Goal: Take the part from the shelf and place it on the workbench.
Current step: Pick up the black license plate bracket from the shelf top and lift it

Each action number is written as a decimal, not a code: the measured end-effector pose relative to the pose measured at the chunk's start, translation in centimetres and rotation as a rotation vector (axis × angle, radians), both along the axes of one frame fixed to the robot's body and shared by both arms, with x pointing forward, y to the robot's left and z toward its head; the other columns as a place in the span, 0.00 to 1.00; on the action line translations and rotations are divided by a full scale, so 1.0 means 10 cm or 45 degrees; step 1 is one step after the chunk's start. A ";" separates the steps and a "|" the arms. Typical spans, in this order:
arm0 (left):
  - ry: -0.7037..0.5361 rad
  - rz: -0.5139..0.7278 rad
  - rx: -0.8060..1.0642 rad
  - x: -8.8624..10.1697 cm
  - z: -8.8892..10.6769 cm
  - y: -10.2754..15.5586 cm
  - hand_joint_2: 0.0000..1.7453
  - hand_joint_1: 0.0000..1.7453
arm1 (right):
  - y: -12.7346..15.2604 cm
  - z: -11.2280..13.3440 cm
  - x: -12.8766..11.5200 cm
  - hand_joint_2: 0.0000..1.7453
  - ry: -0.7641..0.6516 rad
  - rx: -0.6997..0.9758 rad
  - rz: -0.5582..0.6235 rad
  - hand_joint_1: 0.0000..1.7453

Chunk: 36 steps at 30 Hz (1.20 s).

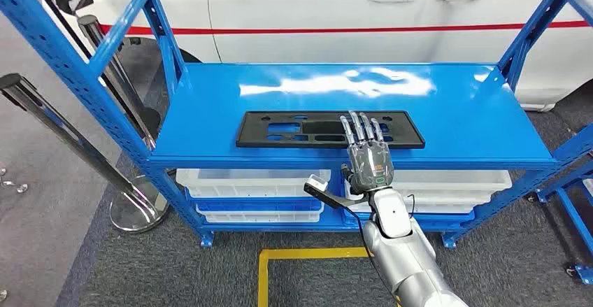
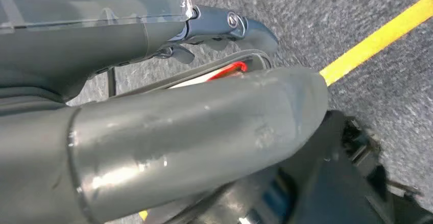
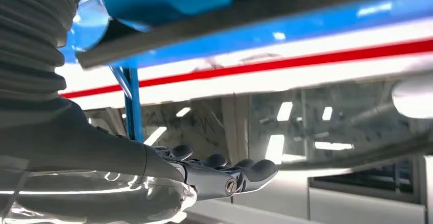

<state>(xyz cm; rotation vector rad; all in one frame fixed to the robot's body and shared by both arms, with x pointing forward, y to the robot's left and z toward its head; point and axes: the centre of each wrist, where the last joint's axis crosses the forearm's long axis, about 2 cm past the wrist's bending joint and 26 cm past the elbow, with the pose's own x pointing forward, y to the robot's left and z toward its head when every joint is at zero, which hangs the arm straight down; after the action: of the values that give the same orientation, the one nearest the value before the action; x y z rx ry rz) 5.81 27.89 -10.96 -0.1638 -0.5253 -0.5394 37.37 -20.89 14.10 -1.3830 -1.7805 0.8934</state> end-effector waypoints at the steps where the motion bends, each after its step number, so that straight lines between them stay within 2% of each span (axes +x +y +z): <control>1: 0.000 0.000 0.000 0.00 0.00 0.00 0.00 0.00 | 0.00 0.00 0.00 1.00 -0.001 -0.001 0.000 0.00; 18: -0.014 0.001 0.013 0.00 0.00 -0.01 0.00 0.00 | -0.01 0.00 0.00 1.00 0.003 0.008 -0.032 0.00; 22: -0.042 0.001 0.020 0.05 0.01 -0.01 0.00 0.00 | -0.03 0.01 0.00 1.00 -0.008 0.001 -0.034 0.14; 26: -0.063 0.005 0.022 0.08 0.01 -0.01 0.00 0.00 | -0.06 0.00 -0.01 1.00 -0.010 0.005 -0.028 1.00; 36: -0.107 0.013 0.022 0.15 0.02 -0.02 0.00 0.00 | -0.07 0.12 0.02 1.00 -0.066 0.011 -0.013 1.00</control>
<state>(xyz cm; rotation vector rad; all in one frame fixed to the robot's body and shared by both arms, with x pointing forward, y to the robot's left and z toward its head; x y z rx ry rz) 7.28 27.69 -10.73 -0.1221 -0.6028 -0.5423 37.55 -21.60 15.26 -1.4204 -1.8120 0.8505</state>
